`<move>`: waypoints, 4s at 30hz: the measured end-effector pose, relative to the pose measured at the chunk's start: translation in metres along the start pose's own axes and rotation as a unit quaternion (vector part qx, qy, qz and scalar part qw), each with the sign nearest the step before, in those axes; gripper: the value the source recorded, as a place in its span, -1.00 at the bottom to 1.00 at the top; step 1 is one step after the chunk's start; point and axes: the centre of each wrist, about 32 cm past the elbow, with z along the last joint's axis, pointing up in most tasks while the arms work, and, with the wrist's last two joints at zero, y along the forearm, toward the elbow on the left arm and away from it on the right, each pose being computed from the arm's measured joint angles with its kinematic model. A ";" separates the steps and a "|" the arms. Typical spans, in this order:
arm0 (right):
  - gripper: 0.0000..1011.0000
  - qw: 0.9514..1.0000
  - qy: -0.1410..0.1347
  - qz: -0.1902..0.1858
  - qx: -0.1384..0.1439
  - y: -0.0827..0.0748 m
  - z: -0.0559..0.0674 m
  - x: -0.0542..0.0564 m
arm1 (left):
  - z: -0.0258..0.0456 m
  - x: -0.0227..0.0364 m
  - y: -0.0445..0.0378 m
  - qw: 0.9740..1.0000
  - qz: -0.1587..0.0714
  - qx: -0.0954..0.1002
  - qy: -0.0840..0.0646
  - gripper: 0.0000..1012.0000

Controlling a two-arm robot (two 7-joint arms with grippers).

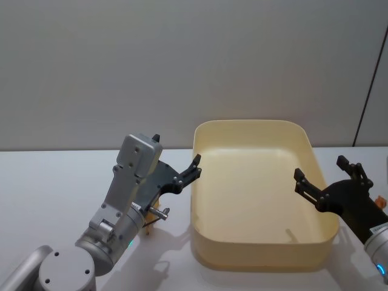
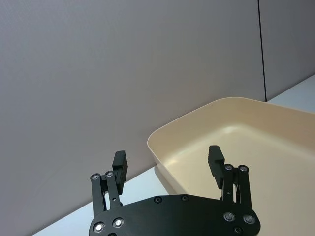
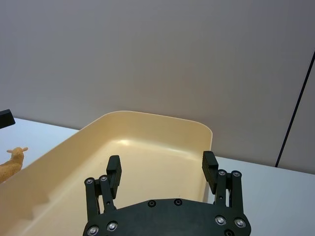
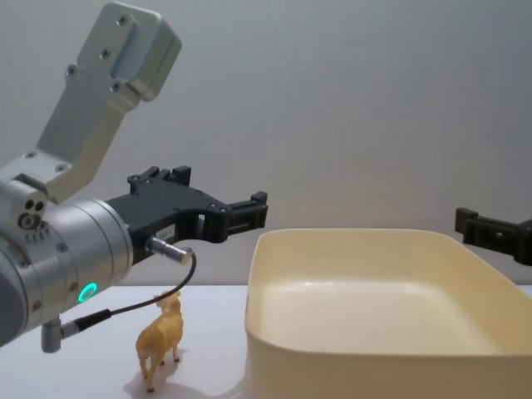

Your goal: Pick up the toy alternately with two hands and place it into the central storage box.

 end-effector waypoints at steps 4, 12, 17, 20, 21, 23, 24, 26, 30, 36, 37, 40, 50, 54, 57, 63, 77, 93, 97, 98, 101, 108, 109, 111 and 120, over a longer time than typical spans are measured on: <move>0.98 1.000 0.000 0.000 0.000 0.000 0.000 0.000 | 0.0000 0.0000 0.0000 1.000 0.000 0.000 0.000 0.98; 0.98 1.000 0.000 0.000 0.000 0.000 0.000 0.000 | 0.0000 0.0000 0.0000 1.000 0.000 0.000 0.000 0.98; 0.98 1.000 0.000 0.000 0.000 0.000 0.000 0.000 | 0.0000 0.0000 0.0000 1.000 0.000 0.000 0.000 0.98; 0.98 1.000 0.000 0.000 0.000 0.000 0.000 0.000 | 0.0000 0.0000 0.0000 1.000 0.000 0.000 0.000 0.98; 0.98 1.000 0.000 0.000 0.000 0.000 0.000 0.000 | 0.0000 0.0000 0.0000 1.000 0.000 0.000 0.000 0.98; 0.98 1.000 0.000 0.000 0.000 0.000 0.000 0.000 | 0.0000 0.0000 0.0000 1.000 0.000 0.000 0.000 0.98; 0.98 1.000 0.000 0.000 0.000 0.000 0.000 0.000 | 0.0000 0.0000 0.0000 1.000 0.000 0.000 0.000 0.98; 0.98 1.000 0.000 0.000 0.000 0.000 0.000 0.000 | 0.0000 0.0000 0.0000 1.000 0.000 0.000 0.000 0.98; 0.98 1.000 0.000 0.000 0.000 0.000 0.000 0.000 | 0.0000 0.0000 0.0000 1.000 0.000 0.000 0.000 0.98; 0.98 1.000 0.000 0.000 0.000 0.000 0.000 0.000 | 0.0000 0.0000 0.0000 1.000 0.000 0.000 0.000 0.98; 0.98 1.000 0.000 0.000 0.000 0.000 0.000 0.000 | 0.0000 0.0000 0.0000 1.000 0.000 0.000 0.000 0.98; 0.98 1.000 0.000 0.000 0.000 0.000 0.000 0.000 | 0.0000 0.0000 0.0000 1.000 0.000 0.000 0.000 0.98; 0.98 1.000 0.000 0.000 0.000 0.000 0.000 0.000 | 0.0000 0.0000 0.0000 1.000 0.000 0.000 0.000 0.98; 0.98 1.000 0.000 0.000 0.000 0.000 0.000 0.000 | 0.0000 0.0000 0.0000 1.000 0.000 0.000 0.000 0.98; 0.98 1.000 0.000 0.000 0.000 0.000 0.000 0.000 | 0.0000 0.0000 0.0000 1.000 0.000 0.000 0.000 0.98; 0.98 1.000 0.000 0.000 0.000 0.000 0.000 0.000 | 0.0000 0.0000 0.0000 1.000 0.000 0.000 0.000 0.98; 0.98 1.000 0.000 0.000 0.000 0.000 0.000 0.000 | 0.0000 0.0000 0.0000 1.000 0.000 0.000 0.000 0.98; 0.98 1.000 -0.005 -0.026 -0.011 -0.016 0.003 0.005 | 0.0000 0.0000 0.0000 1.000 0.000 0.000 0.000 0.98; 0.98 0.999 -0.010 -0.039 -0.014 -0.024 0.004 0.007 | 0.0000 0.0000 0.0000 1.000 0.000 0.000 0.000 0.98; 0.98 0.999 -0.011 -0.043 -0.014 -0.026 0.005 0.008 | 0.0000 0.0000 0.0000 1.000 0.000 0.000 0.000 0.98; 0.98 0.998 -0.017 -0.060 -0.016 -0.034 0.006 0.012 | 0.0000 0.0000 0.0000 1.000 0.000 0.000 0.000 0.98; 0.98 0.996 -0.026 -0.086 -0.021 -0.046 0.005 0.021 | 0.0000 0.0000 0.0000 1.000 0.000 0.000 0.000 0.98; 0.98 0.996 -0.025 -0.089 -0.021 -0.046 0.005 0.022 | 0.0000 0.0000 0.0000 1.000 0.000 0.000 0.000 0.98; 0.98 0.995 -0.021 -0.095 -0.026 -0.049 0.004 0.025 | 0.0000 0.0000 0.0000 1.000 0.000 0.000 0.000 0.98; 0.98 0.993 0.006 -0.098 -0.063 -0.051 -0.004 0.031 | 0.0000 0.0000 0.0000 1.000 0.000 0.000 0.000 0.98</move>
